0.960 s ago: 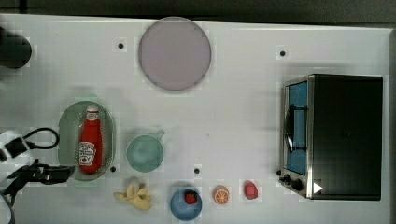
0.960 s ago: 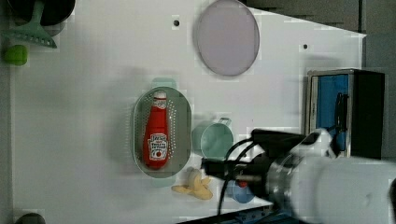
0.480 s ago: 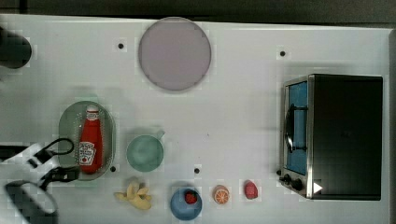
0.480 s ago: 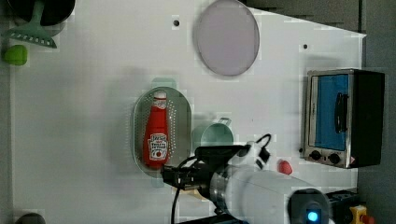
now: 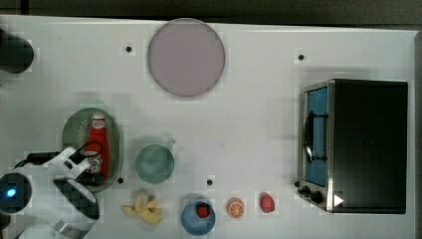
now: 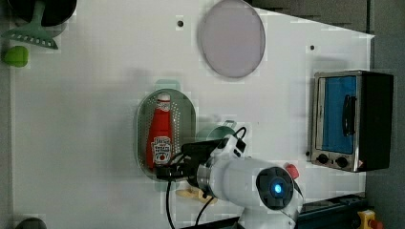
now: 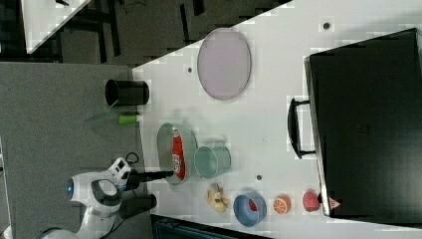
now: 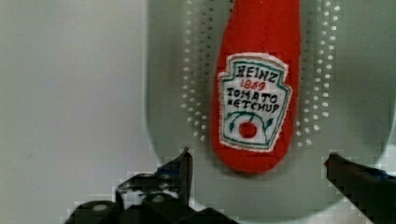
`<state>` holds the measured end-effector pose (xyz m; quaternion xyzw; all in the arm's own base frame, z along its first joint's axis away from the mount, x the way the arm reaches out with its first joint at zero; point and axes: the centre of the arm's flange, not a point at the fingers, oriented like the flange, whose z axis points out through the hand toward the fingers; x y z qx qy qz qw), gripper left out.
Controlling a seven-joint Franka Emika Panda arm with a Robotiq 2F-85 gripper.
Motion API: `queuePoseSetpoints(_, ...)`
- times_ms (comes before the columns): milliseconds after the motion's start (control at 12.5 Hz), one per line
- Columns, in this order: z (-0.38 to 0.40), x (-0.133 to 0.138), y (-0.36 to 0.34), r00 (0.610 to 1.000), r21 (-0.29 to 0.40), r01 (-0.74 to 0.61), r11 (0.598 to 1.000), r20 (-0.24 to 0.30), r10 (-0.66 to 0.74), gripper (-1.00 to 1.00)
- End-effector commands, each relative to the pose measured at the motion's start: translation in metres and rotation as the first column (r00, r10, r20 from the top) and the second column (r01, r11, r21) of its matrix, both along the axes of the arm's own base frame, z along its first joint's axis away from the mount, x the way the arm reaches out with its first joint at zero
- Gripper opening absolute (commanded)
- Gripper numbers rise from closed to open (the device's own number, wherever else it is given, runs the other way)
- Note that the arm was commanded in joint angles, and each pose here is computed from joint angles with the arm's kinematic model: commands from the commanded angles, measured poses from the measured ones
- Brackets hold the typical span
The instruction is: Pick ketchup from strainer and place it on the table
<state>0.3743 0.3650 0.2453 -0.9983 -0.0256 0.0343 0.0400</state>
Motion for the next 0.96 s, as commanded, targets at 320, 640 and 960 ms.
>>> queuePoseSetpoints(320, -0.038, 0.018, -0.005, 0.998, 0.052, 0.059, 0.997, -0.002, -0.059, 1.0)
queuePoseSetpoints(640, -0.069, 0.025, 0.003, 0.996, 0.046, 0.089, 0.995, -0.025, -0.088, 1.0)
queuePoseSetpoints(960, -0.09, 0.03, 0.005, 0.993, 0.031, 0.108, 0.994, -0.044, -0.107, 0.91)
